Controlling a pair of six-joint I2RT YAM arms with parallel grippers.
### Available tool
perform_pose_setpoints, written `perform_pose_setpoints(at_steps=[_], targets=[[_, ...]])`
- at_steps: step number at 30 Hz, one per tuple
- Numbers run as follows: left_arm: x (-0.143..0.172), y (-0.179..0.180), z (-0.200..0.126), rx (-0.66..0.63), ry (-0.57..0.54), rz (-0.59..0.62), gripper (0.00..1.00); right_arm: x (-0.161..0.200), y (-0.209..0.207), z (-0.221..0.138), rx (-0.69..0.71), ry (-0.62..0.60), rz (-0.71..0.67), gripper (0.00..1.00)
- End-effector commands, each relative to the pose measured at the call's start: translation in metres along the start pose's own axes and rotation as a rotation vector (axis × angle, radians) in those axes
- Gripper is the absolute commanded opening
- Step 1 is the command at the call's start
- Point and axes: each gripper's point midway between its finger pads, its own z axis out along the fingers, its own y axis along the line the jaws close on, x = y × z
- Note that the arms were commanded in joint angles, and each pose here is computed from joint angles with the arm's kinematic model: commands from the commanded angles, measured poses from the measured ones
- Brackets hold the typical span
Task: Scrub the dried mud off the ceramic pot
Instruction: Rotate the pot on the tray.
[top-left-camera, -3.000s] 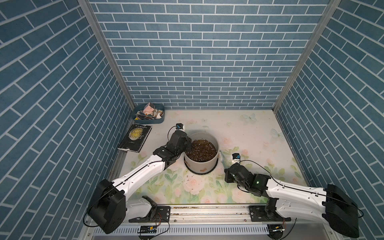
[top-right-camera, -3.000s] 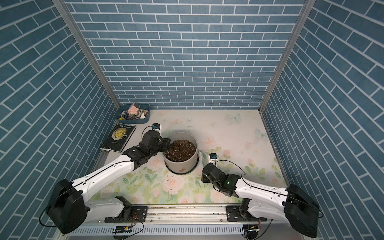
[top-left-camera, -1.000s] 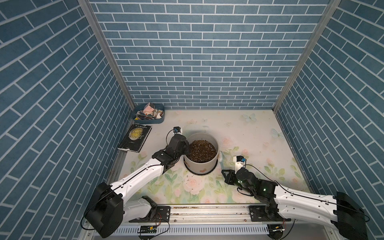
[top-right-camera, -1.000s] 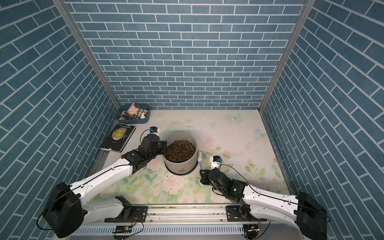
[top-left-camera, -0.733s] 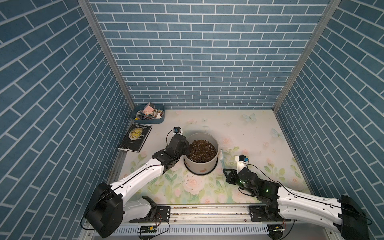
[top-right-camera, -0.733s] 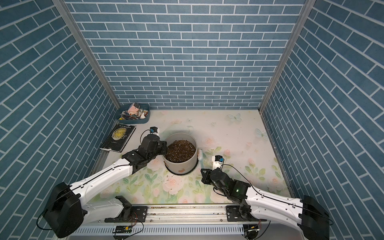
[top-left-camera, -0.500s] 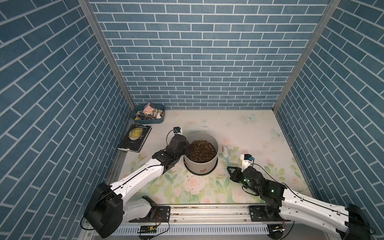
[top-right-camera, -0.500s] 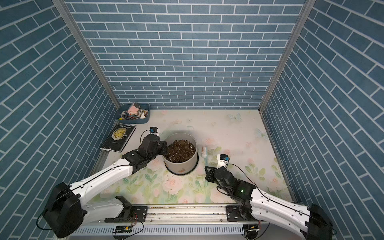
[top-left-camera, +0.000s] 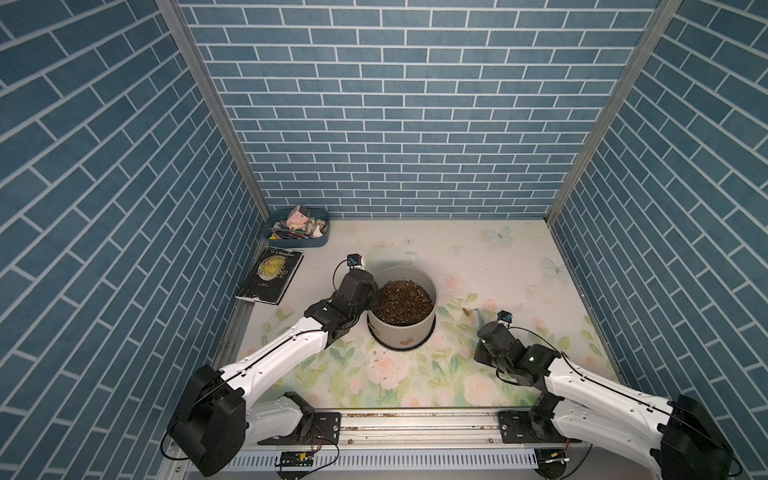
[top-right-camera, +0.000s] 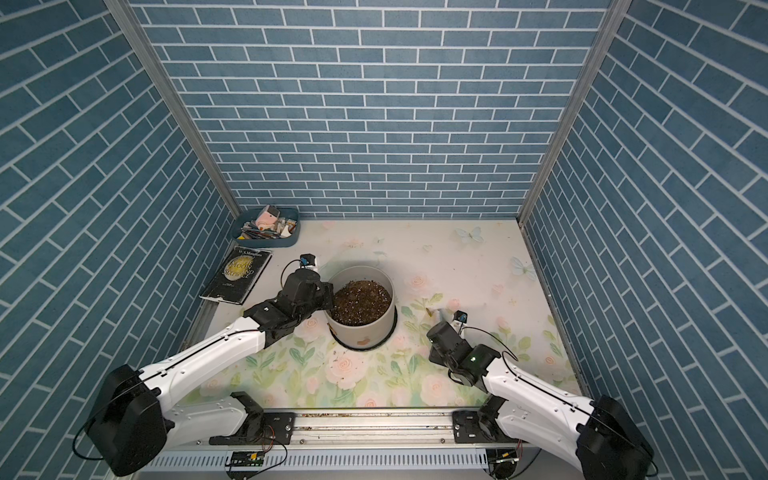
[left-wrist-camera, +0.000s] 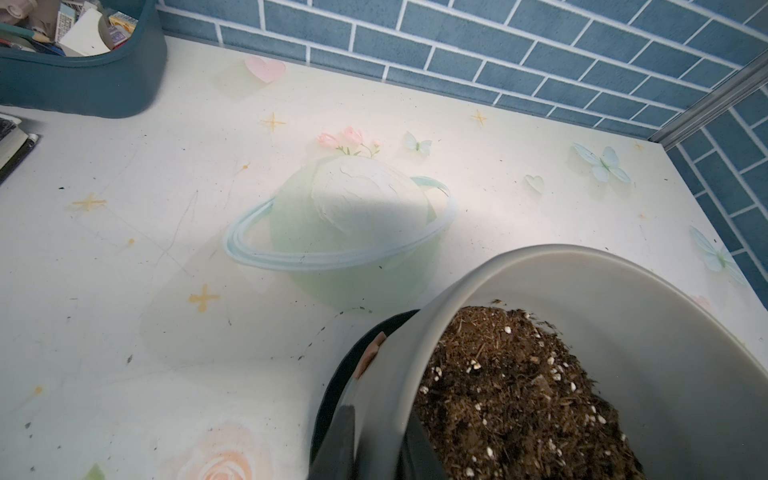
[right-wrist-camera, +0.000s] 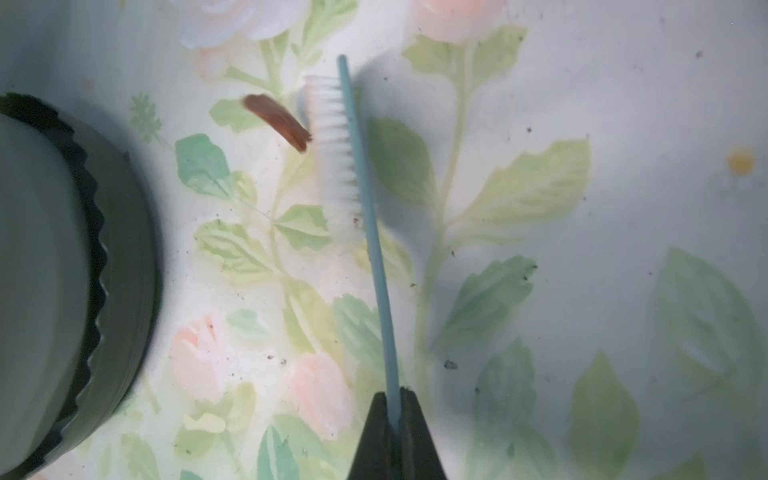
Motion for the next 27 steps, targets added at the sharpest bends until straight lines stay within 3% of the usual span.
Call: perform_pose_setpoints(at_steps=[1,8,13,21,27], targets=[[0.000,-0.008,-0.002,0.018,0.020,-0.007,0.28,-0.004,-0.013,-0.012,0.083,0.007,-0.082,0.00],[-0.027,-0.017,0.002,0.002,-0.035,0.021,0.64,-0.024,0.014,-0.033,0.005,-0.080,-0.137,0.00],[-0.040,-0.027,0.017,-0.002,-0.042,0.069,0.73,-0.026,0.058,-0.052,-0.186,-0.157,-0.184,0.00],[-0.039,-0.030,0.040,-0.047,0.008,0.192,0.75,-0.020,0.074,-0.055,-0.280,-0.159,-0.172,0.00],[-0.025,-0.022,0.044,-0.077,0.046,0.192,0.59,-0.018,0.075,-0.052,-0.289,-0.151,-0.166,0.00]])
